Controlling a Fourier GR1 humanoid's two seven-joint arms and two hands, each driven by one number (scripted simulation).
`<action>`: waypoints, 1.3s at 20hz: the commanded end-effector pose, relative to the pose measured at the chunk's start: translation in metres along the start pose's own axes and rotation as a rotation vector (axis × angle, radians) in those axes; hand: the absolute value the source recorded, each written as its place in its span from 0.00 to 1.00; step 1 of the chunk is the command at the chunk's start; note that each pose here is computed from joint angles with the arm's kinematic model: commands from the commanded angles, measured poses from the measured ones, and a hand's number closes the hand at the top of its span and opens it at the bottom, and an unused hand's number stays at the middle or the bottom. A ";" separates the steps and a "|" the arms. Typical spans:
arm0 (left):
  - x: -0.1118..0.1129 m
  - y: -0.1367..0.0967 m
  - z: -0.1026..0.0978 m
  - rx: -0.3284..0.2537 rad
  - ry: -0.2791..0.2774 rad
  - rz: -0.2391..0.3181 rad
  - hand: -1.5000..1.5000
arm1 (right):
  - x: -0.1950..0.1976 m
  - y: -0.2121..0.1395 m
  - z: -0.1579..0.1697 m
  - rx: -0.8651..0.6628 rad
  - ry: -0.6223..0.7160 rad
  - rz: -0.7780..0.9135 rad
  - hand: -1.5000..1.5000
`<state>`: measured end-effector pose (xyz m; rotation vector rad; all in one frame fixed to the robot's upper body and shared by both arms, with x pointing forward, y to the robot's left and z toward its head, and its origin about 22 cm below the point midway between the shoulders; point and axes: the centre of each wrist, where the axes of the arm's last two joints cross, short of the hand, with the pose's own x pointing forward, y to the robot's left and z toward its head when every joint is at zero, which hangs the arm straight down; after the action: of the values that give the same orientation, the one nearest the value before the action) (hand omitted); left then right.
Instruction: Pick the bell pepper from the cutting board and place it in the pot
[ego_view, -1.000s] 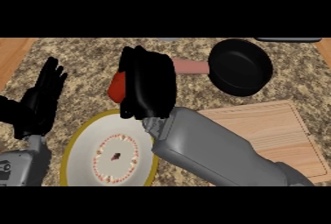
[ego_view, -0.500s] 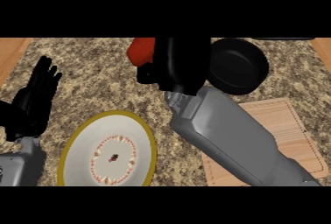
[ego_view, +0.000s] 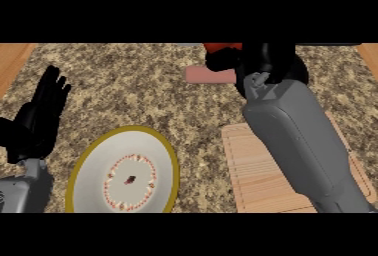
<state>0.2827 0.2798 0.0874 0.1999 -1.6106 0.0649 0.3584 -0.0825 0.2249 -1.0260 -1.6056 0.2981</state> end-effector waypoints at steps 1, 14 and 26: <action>-0.004 -0.006 -0.006 0.001 0.012 0.011 0.50 | -0.029 -0.001 -0.019 -0.025 0.054 -0.075 1.00; -0.002 -0.002 0.011 -0.033 -0.013 0.006 0.50 | -0.137 0.034 -0.079 -0.132 0.065 0.415 1.00; 0.000 -0.010 -0.003 -0.024 0.001 0.014 0.50 | -0.191 0.043 -0.087 0.106 0.203 0.078 0.00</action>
<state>0.2863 0.2697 0.0872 0.1661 -1.6273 0.0448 0.4510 -0.2233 0.1089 -1.1573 -1.3068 0.3428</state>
